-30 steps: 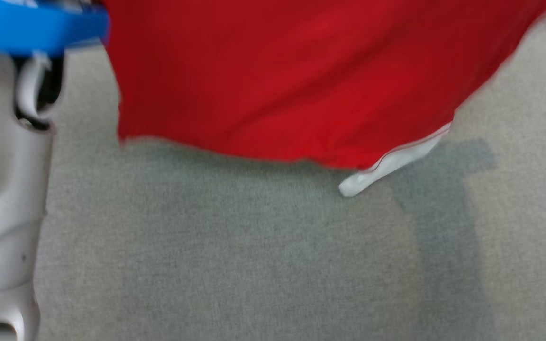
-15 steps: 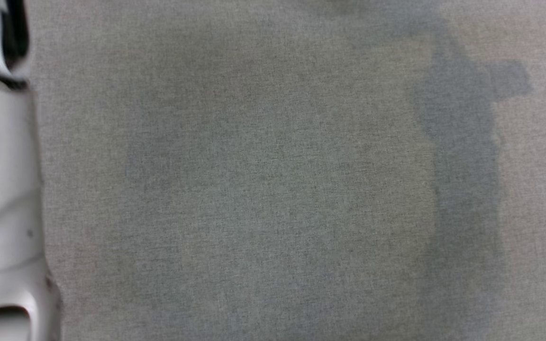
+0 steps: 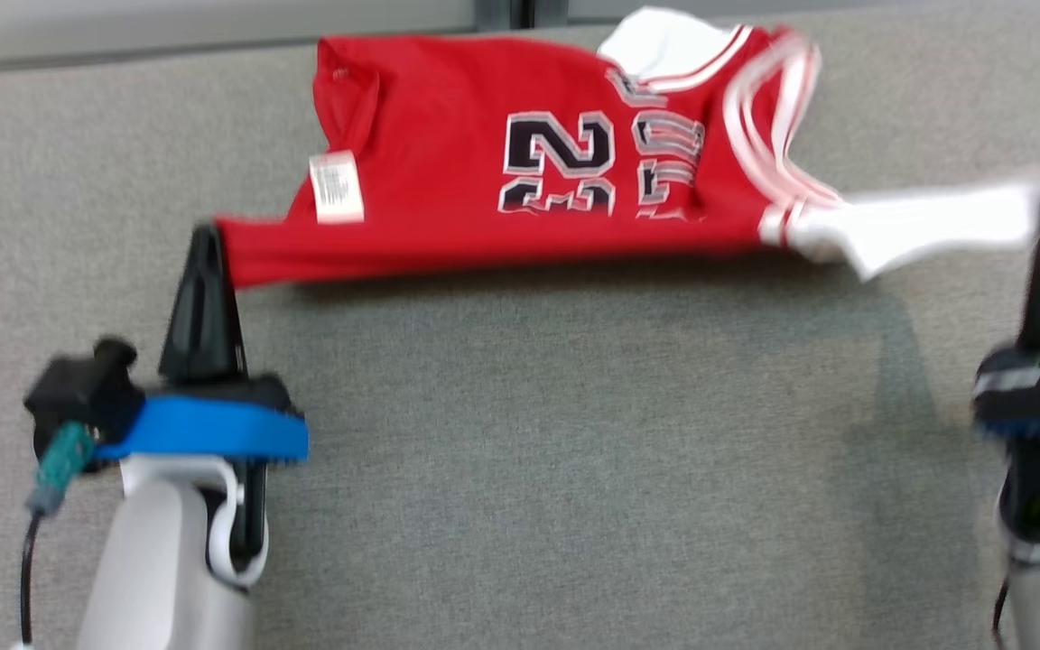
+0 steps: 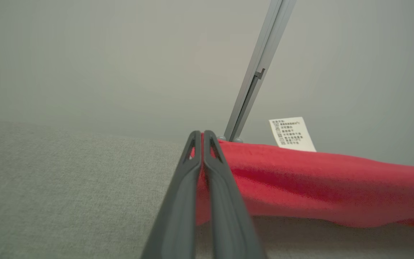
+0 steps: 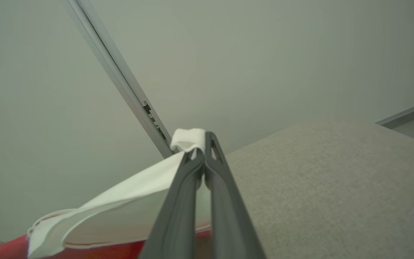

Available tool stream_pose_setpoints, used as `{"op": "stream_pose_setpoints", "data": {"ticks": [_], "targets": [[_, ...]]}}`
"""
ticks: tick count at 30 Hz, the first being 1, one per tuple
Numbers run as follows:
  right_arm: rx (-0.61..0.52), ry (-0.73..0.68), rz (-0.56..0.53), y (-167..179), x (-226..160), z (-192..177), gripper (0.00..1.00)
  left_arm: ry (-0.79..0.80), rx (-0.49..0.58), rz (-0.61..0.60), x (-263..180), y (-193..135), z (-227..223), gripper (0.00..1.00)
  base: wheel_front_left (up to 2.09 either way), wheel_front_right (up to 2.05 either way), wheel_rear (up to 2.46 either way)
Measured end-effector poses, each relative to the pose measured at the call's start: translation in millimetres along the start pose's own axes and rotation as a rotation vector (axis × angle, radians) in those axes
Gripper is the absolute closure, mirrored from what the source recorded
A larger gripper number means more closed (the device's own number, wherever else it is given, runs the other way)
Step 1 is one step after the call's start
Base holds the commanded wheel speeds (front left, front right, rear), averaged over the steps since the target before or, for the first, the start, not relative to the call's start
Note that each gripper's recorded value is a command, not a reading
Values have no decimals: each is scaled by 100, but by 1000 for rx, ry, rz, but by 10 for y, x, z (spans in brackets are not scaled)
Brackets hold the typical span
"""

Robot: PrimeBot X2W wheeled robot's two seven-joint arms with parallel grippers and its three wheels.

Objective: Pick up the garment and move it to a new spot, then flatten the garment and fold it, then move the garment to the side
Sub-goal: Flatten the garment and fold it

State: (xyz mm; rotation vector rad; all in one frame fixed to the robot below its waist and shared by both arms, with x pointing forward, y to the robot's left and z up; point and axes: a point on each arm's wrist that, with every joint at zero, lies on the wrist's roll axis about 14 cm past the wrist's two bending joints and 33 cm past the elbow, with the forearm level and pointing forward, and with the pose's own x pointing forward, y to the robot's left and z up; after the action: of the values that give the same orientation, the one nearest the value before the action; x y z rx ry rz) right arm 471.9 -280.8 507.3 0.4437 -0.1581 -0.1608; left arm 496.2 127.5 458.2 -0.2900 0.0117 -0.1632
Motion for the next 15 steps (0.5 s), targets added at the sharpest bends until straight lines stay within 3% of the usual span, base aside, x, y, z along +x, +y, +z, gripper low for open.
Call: {"op": "stream_pose_setpoints", "data": {"ticks": [6, 15], "targets": [[6, 144, -78, -226, -697, -315, 100, 72, -38, 42, -524, 27, -153, 100, 0, 0, 0], [4, 238, -109, -293, -1430, -479, 100, 139, -97, 83, -1324, 4, -285, 100, 0, 0, 0]]}}
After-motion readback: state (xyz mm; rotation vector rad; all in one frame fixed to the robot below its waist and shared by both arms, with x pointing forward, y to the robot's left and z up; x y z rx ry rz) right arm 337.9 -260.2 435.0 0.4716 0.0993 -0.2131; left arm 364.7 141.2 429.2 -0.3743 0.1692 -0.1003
